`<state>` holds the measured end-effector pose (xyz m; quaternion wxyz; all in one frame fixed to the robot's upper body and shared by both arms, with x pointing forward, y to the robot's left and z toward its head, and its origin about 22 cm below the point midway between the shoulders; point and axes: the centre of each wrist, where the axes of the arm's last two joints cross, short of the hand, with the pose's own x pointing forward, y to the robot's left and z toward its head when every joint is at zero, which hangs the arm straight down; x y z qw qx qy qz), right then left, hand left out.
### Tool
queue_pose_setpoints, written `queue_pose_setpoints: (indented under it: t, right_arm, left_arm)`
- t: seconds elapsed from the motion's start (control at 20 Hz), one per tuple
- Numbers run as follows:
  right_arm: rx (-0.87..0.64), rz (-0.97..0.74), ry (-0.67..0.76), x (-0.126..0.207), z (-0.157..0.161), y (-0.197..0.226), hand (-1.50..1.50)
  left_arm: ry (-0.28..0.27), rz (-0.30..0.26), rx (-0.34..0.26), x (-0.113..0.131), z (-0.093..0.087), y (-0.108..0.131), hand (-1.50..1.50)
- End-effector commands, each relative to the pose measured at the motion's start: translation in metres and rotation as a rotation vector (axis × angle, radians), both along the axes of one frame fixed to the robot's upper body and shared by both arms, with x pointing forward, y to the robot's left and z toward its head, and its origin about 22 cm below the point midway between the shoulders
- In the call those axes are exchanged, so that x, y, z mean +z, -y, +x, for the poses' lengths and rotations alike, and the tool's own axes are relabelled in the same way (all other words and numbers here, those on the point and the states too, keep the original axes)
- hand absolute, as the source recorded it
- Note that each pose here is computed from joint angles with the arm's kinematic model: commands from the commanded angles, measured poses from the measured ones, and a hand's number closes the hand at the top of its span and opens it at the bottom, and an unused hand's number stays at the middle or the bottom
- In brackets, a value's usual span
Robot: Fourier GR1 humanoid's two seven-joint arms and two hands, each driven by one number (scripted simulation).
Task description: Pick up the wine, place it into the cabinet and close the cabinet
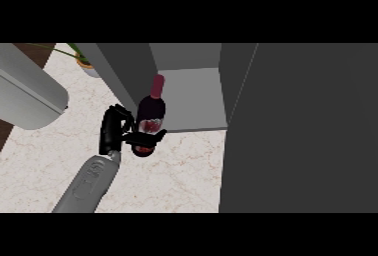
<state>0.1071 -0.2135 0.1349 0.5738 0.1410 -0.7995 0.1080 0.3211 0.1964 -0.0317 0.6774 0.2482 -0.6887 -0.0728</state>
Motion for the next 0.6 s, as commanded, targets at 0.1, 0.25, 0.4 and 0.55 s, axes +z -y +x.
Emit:
queue_pose_setpoints:
  t: [0.1,0.25,0.4,0.55]
  right_arm:
    - [0.048,0.069,0.008,0.008,-0.004,-0.003,-1.50]
    - [0.054,0.059,0.026,0.013,-0.007,-0.002,-1.50]
    - [0.042,0.058,0.023,0.012,-0.006,0.000,-1.50]
    - [0.060,0.056,0.002,0.007,-0.004,-0.003,-1.50]
  left_arm:
    - [-0.077,-0.005,-0.147,0.007,0.022,0.077,1.50]
    - [-0.100,-0.009,-0.114,0.004,0.021,0.074,1.50]
    - [-0.075,-0.013,-0.075,0.004,0.026,0.066,1.50]
    - [-0.064,-0.041,-0.068,0.007,0.028,0.067,1.50]
